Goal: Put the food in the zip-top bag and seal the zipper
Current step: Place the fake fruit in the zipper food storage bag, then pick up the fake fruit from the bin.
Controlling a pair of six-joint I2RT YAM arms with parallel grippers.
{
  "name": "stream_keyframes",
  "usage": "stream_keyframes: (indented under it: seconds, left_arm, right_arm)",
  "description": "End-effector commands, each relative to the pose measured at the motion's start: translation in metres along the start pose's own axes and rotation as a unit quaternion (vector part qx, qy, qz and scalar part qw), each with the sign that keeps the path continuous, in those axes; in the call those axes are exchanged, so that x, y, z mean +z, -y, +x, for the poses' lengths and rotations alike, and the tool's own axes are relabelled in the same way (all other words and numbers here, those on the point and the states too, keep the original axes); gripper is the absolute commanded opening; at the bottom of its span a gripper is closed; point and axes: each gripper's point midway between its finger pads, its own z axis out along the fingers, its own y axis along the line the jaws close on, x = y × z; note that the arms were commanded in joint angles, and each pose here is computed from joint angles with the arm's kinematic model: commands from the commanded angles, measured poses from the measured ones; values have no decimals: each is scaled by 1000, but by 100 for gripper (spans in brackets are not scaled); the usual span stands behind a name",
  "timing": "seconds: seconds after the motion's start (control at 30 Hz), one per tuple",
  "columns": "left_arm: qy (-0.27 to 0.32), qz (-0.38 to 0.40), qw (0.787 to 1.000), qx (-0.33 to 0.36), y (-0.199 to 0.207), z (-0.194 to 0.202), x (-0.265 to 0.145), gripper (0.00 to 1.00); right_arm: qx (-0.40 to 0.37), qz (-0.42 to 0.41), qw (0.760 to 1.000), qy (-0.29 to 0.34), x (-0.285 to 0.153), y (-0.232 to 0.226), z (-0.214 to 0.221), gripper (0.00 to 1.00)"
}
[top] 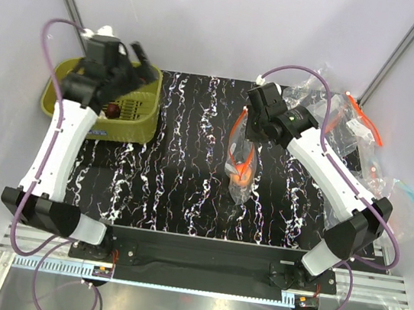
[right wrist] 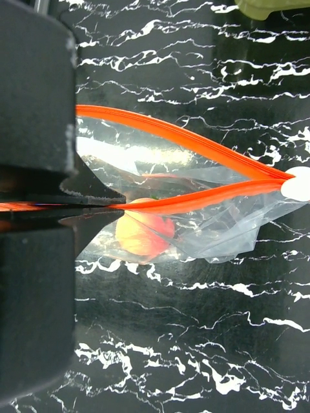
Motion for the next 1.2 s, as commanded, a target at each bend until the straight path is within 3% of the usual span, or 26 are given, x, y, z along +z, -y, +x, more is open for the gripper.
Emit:
stream_keyframes:
  seconds: [0.0,0.23,0.4,0.6,0.73,0.9,1.17]
  left_arm:
    - [41,-115,992,45,-62,-39,-7,99]
    - [31,-236,970,52,-149,-74,46,99]
    - [14,-269,962,53,-188,-80,94,99]
    - [17,-277,959,51,-209,-99,126,99]
    - [16,-294,952,85,-225,-106,143,99]
    - [-19,-275,955,107,-241,-86,179,99]
    - [-16,-306,945,115,-278,-80,211,99]
  right_arm:
    - [-15,7,1000,20,-10,3,-15,0]
    - [-28,0,999,15,-12,2,-12,0]
    - [-31,-4,999,16,-10,0,-13,0]
    - [-39,-3,999,20,-2,1,-12,0]
    - [-31,-4,999,11,2,0,-4,0]
    - [-24,-8,1000,-1,8,1,9,0]
    - [-32,-6,999,3,11,2,9,0]
